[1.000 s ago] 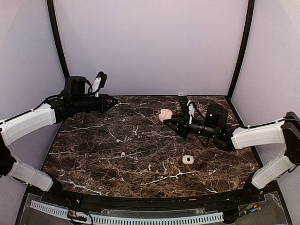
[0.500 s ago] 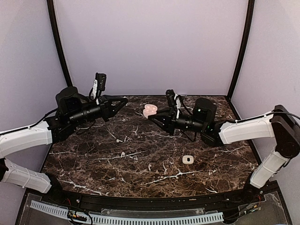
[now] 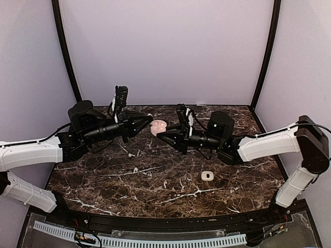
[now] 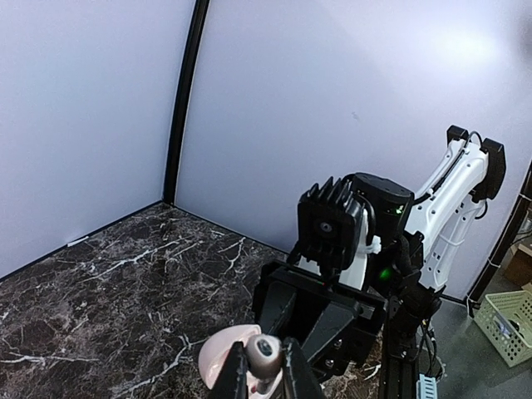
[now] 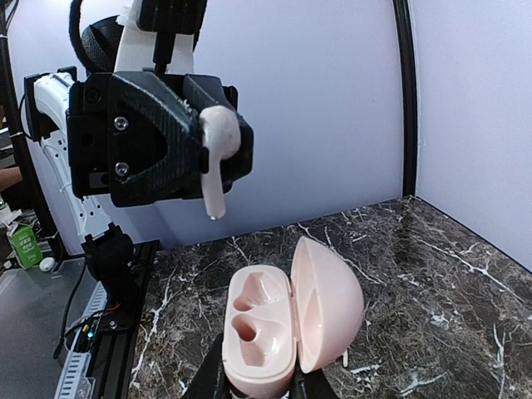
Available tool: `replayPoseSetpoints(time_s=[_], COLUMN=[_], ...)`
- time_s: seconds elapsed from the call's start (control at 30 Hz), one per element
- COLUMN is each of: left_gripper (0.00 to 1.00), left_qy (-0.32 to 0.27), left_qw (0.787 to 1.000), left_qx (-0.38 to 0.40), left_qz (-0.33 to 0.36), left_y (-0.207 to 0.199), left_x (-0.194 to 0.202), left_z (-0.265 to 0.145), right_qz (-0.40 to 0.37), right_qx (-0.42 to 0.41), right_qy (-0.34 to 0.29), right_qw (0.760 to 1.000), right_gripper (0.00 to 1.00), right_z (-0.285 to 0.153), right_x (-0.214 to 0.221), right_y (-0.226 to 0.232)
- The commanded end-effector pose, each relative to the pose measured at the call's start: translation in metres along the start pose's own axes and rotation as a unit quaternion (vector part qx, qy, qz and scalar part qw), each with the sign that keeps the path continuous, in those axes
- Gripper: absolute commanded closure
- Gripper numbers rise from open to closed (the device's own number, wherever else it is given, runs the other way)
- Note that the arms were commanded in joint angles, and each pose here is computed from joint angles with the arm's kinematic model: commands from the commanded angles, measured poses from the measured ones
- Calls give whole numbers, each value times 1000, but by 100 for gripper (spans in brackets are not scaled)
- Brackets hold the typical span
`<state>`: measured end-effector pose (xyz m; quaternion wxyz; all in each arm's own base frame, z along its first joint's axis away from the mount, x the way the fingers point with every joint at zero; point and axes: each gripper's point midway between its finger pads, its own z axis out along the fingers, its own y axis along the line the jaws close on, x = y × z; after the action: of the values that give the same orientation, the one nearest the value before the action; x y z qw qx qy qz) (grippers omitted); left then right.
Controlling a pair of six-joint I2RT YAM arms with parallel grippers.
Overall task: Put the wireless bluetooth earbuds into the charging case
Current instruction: Insert the left earbud into the left side groove of the charging case.
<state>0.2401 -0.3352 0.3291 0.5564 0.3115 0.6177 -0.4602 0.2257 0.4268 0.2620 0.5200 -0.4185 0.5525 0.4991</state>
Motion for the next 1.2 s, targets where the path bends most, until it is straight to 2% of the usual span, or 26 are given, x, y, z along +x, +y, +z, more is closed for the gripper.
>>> replayPoseSetpoints(time_s=[0.0, 0.43, 1.17], left_gripper=[96, 96, 96], left_qy=[-10, 13, 22], left_qw=[999, 999, 999], left_qx=[25, 30, 17], left_qz=[20, 19, 15], left_y=[-12, -14, -11], left_x=[-7, 5, 8], left_z=[5, 16, 12], right_qz=[-40, -47, -46], right_qx=[-22, -26, -21], right_qy=[-33, -41, -60], right_qw=[998, 998, 997], right_gripper=[100, 100, 100], right_z=[4, 2, -4], right_x=[-26, -34, -45], right_y=[13, 19, 21])
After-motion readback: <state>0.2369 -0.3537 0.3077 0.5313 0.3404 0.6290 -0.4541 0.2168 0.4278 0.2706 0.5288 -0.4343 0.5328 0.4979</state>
